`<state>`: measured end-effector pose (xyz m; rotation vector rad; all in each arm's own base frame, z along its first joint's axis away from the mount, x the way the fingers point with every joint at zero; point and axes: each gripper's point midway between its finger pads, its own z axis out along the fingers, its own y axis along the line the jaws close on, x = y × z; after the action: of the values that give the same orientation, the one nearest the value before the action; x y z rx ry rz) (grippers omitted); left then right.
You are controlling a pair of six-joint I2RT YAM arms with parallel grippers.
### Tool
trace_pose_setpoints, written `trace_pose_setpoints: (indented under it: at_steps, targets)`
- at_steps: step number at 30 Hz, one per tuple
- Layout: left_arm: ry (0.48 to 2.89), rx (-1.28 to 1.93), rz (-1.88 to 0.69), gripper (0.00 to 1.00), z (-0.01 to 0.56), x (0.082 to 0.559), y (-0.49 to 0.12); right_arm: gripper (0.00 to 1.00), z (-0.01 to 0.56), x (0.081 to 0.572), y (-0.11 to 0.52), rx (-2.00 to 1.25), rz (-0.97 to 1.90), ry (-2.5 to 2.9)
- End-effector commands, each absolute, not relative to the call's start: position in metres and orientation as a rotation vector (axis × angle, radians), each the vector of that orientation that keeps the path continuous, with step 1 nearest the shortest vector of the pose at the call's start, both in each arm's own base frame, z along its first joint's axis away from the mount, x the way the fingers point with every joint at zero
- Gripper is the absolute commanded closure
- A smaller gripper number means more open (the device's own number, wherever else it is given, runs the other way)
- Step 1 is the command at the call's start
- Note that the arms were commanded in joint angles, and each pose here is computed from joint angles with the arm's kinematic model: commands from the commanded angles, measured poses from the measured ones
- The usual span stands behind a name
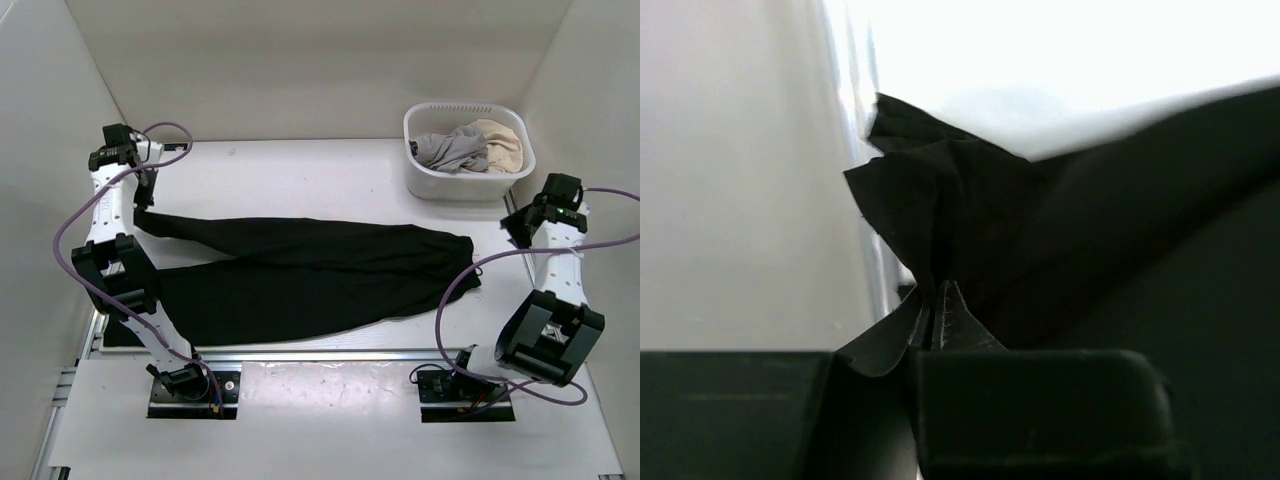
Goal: Fold and stack the trousers
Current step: Flatten the trousers out, then fold the trousers
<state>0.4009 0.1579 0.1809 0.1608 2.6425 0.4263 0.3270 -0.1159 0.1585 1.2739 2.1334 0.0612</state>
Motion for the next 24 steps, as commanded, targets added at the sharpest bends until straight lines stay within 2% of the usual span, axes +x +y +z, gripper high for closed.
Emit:
trace_pose_setpoints:
  at_steps: [1,2,4,11,16,24]
  targets:
    - [2.666,0.186,0.340,0.86,0.183,0.379,0.143,0.53,0.129,0.334,-0.070,1.169,0.264,2.290]
    - [2.674,0.178,0.317,0.86,0.179,0.378,0.140,0.30,0.122,0.336,-0.062,1.149,0.272,2.319]
    - [2.691,0.165,0.293,0.86,0.175,0.374,0.137,0.24,0.112,0.343,-0.040,1.096,0.281,2.386]
    - [2.716,0.145,0.245,0.86,0.164,0.369,0.131,0.22,0.081,0.344,-0.013,1.193,0.268,2.472]
    - [2.739,0.153,0.270,0.86,0.159,0.364,0.134,0.22,0.059,0.321,-0.001,1.308,0.288,2.574]
    - [2.739,0.153,0.270,0.86,0.159,0.364,0.134,0.23,0.100,0.292,-0.010,1.271,0.138,2.529]
